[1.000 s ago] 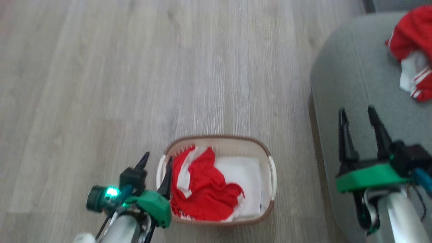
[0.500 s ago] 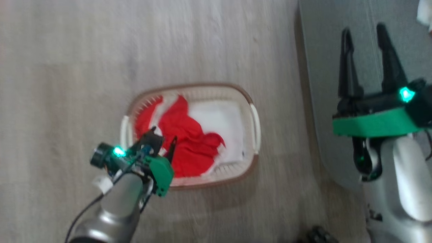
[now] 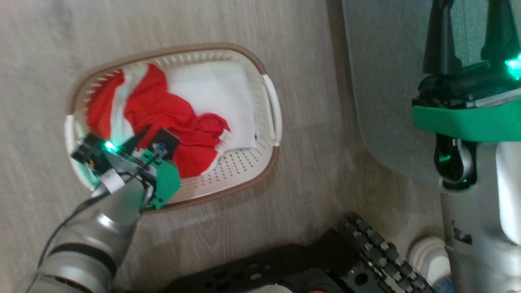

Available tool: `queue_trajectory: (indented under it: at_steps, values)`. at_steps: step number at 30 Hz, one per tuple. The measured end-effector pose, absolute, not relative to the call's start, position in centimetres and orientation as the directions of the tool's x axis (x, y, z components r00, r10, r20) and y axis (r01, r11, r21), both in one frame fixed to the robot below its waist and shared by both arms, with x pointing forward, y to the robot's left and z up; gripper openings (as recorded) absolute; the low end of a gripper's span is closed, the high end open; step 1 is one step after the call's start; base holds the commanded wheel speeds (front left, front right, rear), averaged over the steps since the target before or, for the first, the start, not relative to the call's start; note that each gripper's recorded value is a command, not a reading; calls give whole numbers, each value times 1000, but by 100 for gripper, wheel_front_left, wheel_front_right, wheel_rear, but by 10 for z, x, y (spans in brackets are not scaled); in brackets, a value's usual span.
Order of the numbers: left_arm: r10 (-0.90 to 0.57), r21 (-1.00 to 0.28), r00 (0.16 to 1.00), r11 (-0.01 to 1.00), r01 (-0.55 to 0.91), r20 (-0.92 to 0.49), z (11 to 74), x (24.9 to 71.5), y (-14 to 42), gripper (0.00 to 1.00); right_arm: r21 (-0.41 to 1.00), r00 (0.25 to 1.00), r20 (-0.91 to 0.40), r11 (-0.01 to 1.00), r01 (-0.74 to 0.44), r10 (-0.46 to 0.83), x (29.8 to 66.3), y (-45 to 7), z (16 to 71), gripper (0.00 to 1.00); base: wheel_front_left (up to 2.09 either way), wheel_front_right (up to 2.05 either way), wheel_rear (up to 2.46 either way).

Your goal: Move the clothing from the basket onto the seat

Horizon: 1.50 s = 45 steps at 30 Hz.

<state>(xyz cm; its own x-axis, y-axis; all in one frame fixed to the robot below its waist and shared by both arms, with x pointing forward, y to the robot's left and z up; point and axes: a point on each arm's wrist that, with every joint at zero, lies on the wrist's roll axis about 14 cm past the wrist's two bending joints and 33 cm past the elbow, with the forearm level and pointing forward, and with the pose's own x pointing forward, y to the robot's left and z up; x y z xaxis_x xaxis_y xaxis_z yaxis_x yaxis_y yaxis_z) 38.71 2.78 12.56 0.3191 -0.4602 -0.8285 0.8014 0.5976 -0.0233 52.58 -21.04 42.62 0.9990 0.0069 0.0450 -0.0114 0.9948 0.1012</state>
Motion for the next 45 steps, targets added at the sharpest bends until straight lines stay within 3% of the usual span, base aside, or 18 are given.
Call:
queue_trajectory:
  at_steps: [14, 15, 16, 17, 32, 40, 45]
  values:
    - [-426, 1, 241, 491, 871, -872, 70, 394, 16, 98, 85, 1000, -21, 996, 16, -15, 530, -225, 391, 100, 0, 0, 0]
    - [-421, 0, 237, 490, 872, -876, 69, 393, 16, 50, 86, 1000, -22, 996, 17, -16, 530, -225, 391, 100, 0, 0, 0]
    - [-417, 1, 235, 490, 871, -878, 69, 393, 17, 29, 86, 1000, -22, 996, 17, -16, 530, -225, 391, 100, 0, 0, 0]
    - [-412, 2, 234, 490, 871, -881, 69, 394, 17, 0, 86, 1000, -20, 996, 17, -15, 530, -225, 392, 100, 0, 0, 0]
    - [-493, 23, 331, 531, 847, -805, 129, 407, 1, 0, 95, 1000, 23, 995, 1, -3, 526, -218, 424, 100, 0, 0, 0]
    - [-533, -4, 439, 639, 770, -723, 187, 421, -7, 0, 91, 1000, 6, 996, -6, 6, 508, -210, 436, 100, 0, 0, 0]
    - [-557, -24, 556, 719, 694, -617, 244, 439, -13, 0, 81, 1000, -28, 997, -10, 12, 487, -204, 439, 100, 0, 0, 0]
